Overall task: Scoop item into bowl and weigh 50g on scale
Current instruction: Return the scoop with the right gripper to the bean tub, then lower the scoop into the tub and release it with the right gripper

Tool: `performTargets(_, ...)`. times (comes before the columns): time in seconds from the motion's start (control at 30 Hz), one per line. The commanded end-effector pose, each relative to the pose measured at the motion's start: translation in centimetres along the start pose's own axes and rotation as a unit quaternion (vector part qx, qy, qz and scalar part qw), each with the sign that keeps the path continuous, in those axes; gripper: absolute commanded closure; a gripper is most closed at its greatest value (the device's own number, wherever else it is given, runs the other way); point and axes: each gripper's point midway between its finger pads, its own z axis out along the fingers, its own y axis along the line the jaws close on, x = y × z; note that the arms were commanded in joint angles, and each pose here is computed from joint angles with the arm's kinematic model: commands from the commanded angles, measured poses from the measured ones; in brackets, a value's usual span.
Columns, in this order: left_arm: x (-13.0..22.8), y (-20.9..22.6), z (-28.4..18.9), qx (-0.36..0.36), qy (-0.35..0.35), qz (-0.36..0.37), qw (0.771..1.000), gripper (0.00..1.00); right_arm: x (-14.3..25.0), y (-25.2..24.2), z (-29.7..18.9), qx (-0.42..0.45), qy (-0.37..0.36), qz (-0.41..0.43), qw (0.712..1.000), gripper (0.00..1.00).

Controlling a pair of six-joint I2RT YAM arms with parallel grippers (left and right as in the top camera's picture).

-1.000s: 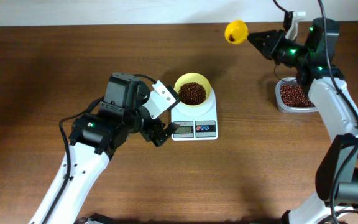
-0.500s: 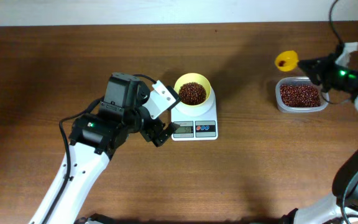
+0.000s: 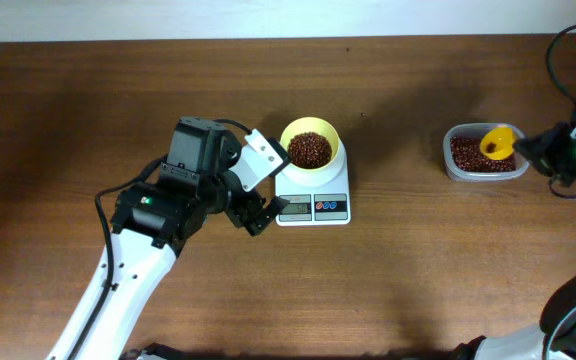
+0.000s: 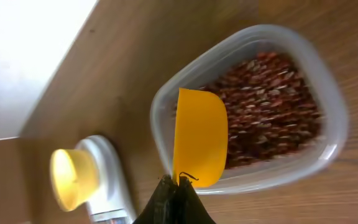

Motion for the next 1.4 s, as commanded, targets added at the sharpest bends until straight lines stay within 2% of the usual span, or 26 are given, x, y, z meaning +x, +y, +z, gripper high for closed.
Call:
performTargets(0.0, 0.2, 0.1, 0.0, -0.002, 0.0, -0.008, 1.0, 0.01, -1.1, 0.5, -1.7, 0.079, -0.04, -0.084, 0.993, 0.96)
performTargets(0.13, 0.2, 0.1, 0.0, -0.002, 0.0, -0.008, 1.0, 0.01, -1.3, 1.6, -1.0, 0.153, -0.049, -0.165, 0.973, 0.96)
performTargets(0.43, 0.2, 0.1, 0.0, -0.002, 0.0, -0.008, 1.0, 0.01, -1.5, 1.6, -0.4, 0.301, -0.044, -0.275, 0.912, 0.96)
performTargets(0.77, 0.2, 0.1, 0.0, -0.002, 0.0, -0.008, 1.0, 0.01, -1.5, 2.1, -0.1, 0.303, -0.051, -0.272, 0.912, 0.96)
performTargets(0.83, 0.2, 0.1, 0.0, -0.002, 0.0, -0.008, 1.0, 0.01, -1.5, 2.1, -0.2, 0.301, -0.06, -0.246, 0.919, 0.96)
performTargets(0.9, 0.2, 0.1, 0.0, -0.002, 0.0, -0.008, 1.0, 0.01, -1.3, 2.4, 0.1, 0.284, -0.079, -0.175, 0.939, 0.96)
performTargets(0.97, 0.2, 0.1, 0.0, -0.002, 0.0, -0.008, 1.0, 0.01, -0.5, 3.7, 1.0, 0.234, -0.08, -0.11, 0.963, 0.96)
performTargets(1.07, 0.2, 0.1, 0.0, -0.002, 0.0, -0.008, 1.0, 0.01, 0.3, 5.1, 1.7, 0.181, -0.075, -0.029, 0.98, 0.96)
performTargets(1.17, 0.2, 0.1, 0.0, -0.002, 0.0, -0.008, 1.0, 0.01, 1.4, 5.1, 0.5, 0.187, -0.076, 0.027, 0.979, 0.96)
performTargets(1.37, 0.2, 0.1, 0.0, -0.002, 0.0, -0.008, 1.0, 0.01, 0.7, 6.0, -3.3, 0.193, -0.143, 0.085, 0.967, 0.96)
